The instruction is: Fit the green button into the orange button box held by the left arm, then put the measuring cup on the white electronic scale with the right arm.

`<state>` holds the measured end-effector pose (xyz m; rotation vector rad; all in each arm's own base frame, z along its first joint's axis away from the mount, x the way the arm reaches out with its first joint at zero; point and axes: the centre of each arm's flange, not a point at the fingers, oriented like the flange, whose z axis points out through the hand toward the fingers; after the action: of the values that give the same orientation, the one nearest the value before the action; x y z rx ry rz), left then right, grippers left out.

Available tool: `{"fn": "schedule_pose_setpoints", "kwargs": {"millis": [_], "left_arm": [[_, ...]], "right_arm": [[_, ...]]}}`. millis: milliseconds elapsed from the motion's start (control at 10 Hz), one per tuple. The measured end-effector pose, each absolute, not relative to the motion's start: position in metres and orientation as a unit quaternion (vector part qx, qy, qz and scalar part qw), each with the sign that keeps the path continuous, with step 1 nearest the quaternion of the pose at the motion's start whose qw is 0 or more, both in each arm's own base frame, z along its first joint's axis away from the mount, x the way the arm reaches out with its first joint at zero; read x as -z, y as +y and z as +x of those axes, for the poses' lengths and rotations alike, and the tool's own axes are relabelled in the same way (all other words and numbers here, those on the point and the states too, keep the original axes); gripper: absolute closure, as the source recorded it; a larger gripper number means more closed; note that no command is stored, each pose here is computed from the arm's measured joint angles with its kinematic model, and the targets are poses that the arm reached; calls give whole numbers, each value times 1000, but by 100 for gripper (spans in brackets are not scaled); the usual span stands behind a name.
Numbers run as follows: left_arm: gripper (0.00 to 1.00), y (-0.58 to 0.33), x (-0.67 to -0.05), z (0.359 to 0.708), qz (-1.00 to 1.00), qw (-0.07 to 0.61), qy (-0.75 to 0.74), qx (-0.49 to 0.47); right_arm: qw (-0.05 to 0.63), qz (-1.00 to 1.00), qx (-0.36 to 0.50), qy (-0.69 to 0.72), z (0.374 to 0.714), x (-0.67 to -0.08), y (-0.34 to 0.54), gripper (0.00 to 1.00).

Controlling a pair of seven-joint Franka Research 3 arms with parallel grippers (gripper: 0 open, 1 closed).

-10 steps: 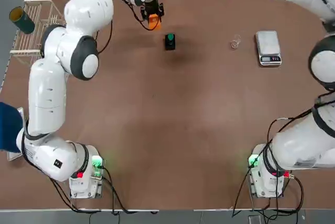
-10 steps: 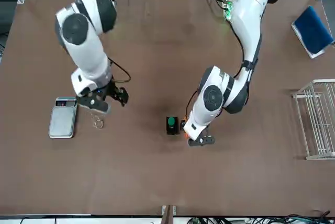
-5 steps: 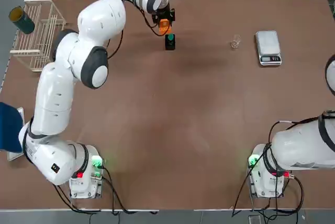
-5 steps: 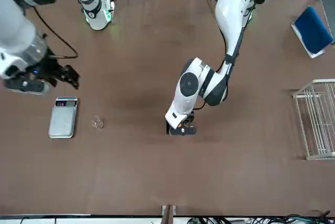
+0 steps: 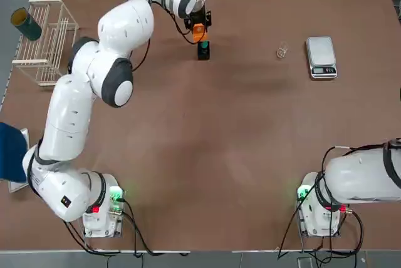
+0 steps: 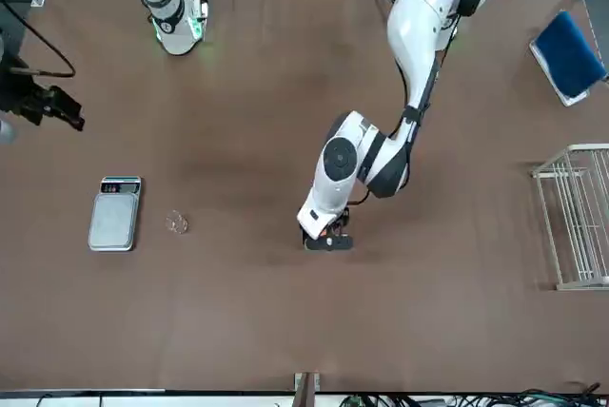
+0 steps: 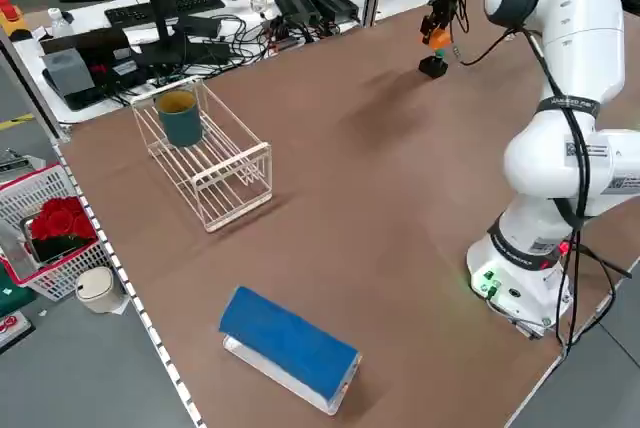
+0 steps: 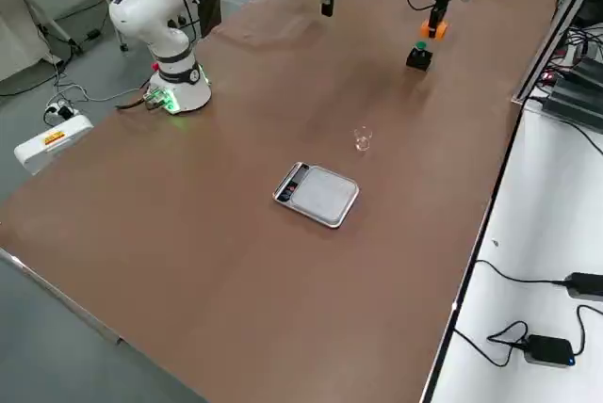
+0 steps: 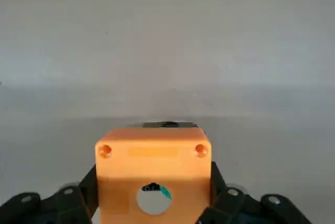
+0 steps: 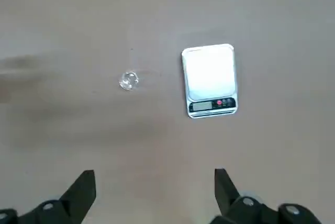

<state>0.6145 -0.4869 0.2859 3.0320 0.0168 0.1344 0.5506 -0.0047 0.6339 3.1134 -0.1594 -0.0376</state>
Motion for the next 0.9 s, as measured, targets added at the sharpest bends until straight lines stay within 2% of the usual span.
{"fn": "schedule_pose_setpoints", "kwargs": {"millis": [900], "left_arm": [[21,-499,-258,604,998,46,-2,-37]], "right_arm": [[9,1000,-9,-24,564,-592,5,0]]}}
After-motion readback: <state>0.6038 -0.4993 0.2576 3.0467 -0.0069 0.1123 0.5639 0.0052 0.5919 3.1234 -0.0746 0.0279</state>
